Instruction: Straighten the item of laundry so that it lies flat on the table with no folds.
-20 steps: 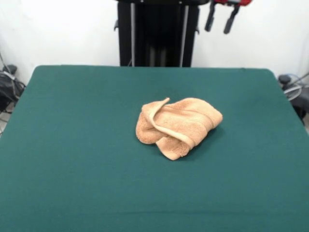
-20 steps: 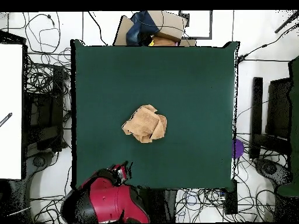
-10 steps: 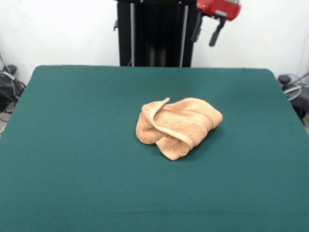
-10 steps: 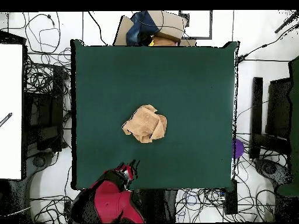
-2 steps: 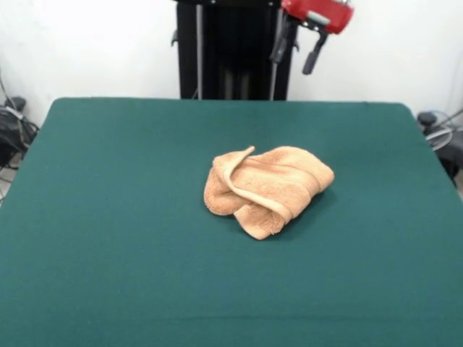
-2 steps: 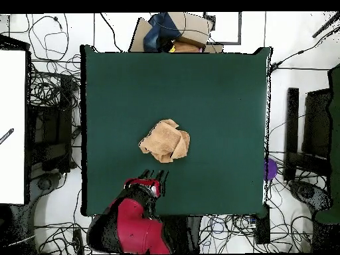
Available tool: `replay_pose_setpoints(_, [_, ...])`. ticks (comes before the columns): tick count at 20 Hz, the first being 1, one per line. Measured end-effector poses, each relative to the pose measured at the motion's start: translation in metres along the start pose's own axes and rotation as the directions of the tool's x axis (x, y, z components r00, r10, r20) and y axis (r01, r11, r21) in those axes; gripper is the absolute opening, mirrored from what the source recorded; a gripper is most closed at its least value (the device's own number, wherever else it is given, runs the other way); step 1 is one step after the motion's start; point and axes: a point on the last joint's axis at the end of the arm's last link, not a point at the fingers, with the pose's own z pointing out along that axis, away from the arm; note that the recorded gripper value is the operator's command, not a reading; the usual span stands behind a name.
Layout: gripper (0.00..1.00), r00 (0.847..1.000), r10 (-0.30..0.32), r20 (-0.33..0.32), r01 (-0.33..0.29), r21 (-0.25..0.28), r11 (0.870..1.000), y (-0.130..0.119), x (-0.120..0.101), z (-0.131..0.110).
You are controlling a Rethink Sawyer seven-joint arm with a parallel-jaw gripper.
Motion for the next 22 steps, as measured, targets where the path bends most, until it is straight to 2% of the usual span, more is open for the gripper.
replay_pose_setpoints(4, [1.0,0.994,0.096,0.048,-0.098,0.039,0.994,-0.016,-0.007,-0.003])
replay_pose_setpoints(8, [1.0,0.991,0.125,0.054,-0.129,0.078,0.989,-0.024,-0.004,-0.005])
replay_pose_setpoints(12, [1.0,0.991,0.126,0.053,-0.131,0.107,0.986,-0.025,0.001,-0.001])
replay_pose_setpoints(16, [1.0,0.994,0.099,0.041,-0.104,0.118,0.988,-0.017,0.01,0.006])
replay_pose_setpoints(22, [1.0,0.998,0.068,-0.006,-0.067,0.133,0.989,-0.013,0.029,0.02])
